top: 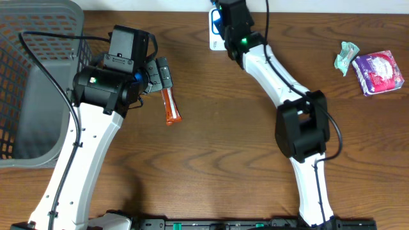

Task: Scan the item barcode
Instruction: 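Hold the orange snack up to the scanner, then carry the orange snack right and set it beside the wipes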

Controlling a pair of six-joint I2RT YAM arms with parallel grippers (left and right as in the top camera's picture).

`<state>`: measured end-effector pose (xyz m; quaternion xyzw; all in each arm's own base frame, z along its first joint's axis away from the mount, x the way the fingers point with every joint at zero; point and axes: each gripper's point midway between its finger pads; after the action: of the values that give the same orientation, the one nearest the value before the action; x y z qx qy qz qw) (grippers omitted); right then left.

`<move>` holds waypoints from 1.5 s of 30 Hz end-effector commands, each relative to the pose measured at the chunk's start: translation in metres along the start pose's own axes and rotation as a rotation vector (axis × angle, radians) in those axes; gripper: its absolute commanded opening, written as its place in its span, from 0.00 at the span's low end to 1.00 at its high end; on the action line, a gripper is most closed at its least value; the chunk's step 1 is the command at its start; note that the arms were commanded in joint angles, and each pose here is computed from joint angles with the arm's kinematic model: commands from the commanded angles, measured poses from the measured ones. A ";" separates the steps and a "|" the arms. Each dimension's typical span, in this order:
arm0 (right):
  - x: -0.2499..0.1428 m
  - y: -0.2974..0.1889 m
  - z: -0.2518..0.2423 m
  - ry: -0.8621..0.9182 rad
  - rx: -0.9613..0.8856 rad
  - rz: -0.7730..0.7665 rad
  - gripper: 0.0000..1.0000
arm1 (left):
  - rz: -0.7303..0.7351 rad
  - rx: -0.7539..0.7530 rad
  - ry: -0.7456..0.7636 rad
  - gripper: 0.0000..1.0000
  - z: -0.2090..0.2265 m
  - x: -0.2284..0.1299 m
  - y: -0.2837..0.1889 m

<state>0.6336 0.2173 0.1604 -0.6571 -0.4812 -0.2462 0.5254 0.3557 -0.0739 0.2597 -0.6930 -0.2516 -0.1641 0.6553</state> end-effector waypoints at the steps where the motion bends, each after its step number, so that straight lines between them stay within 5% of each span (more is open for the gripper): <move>1: -0.008 0.007 0.026 -0.013 0.080 -0.007 0.01 | -0.016 0.006 0.000 0.98 0.002 0.005 -0.004; 12: -0.007 -0.011 -0.077 0.143 -0.169 0.069 0.01 | -0.016 0.006 0.000 0.98 0.002 0.005 -0.004; 22: -0.159 -0.044 -0.216 0.073 -0.405 0.623 0.01 | -0.016 0.006 0.000 0.98 0.002 0.005 -0.004; 29: -0.227 -0.073 -0.270 0.202 -0.490 0.812 0.01 | -0.016 0.006 0.000 0.98 0.002 0.005 -0.004; 30: -0.232 -0.077 -0.274 0.219 -0.500 0.826 0.06 | -0.016 0.006 0.000 0.98 0.002 0.005 -0.004; 31: -0.239 -0.082 -0.282 0.240 -0.513 0.847 0.29 | -0.016 0.006 0.000 0.98 0.002 0.005 -0.004; 32: -0.242 -0.085 -0.284 0.242 -0.516 0.861 0.40 | -0.016 0.006 0.000 0.98 0.002 0.005 -0.004; 33: -0.248 -0.090 -0.286 0.254 -0.521 0.885 0.65 | -0.016 0.006 0.000 0.98 0.002 0.005 -0.004; 34: -0.249 -0.092 -0.285 0.267 -0.526 0.892 0.74 | -0.016 0.006 0.000 0.98 0.002 0.005 -0.004; 36: -0.248 -0.094 -0.280 0.296 -0.523 0.892 0.83 | -0.016 0.006 0.000 0.98 0.002 0.005 -0.004; 41: -0.217 -0.094 -0.247 0.352 -0.378 0.830 0.86 | -0.016 0.006 0.000 0.98 0.002 0.005 -0.004; 43: -0.182 -0.093 -0.207 0.410 -0.186 0.756 0.98 | -0.016 0.006 0.000 0.98 0.002 0.005 -0.004; 45: -0.152 -0.099 -0.169 0.457 0.002 0.699 0.99 | -0.016 0.006 0.000 0.98 0.002 0.005 -0.004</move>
<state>0.5063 -0.0836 0.0834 -0.8189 -0.0310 -0.1778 0.5448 0.3557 -0.0739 0.2597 -0.6930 -0.2516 -0.1641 0.6553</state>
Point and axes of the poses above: each gripper's point midway between its finger pads, its own y axis out along the fingers, its own z axis along the line the jaws close on, x = y × z, and after that the axes turned 6 degrees about y, right-handed
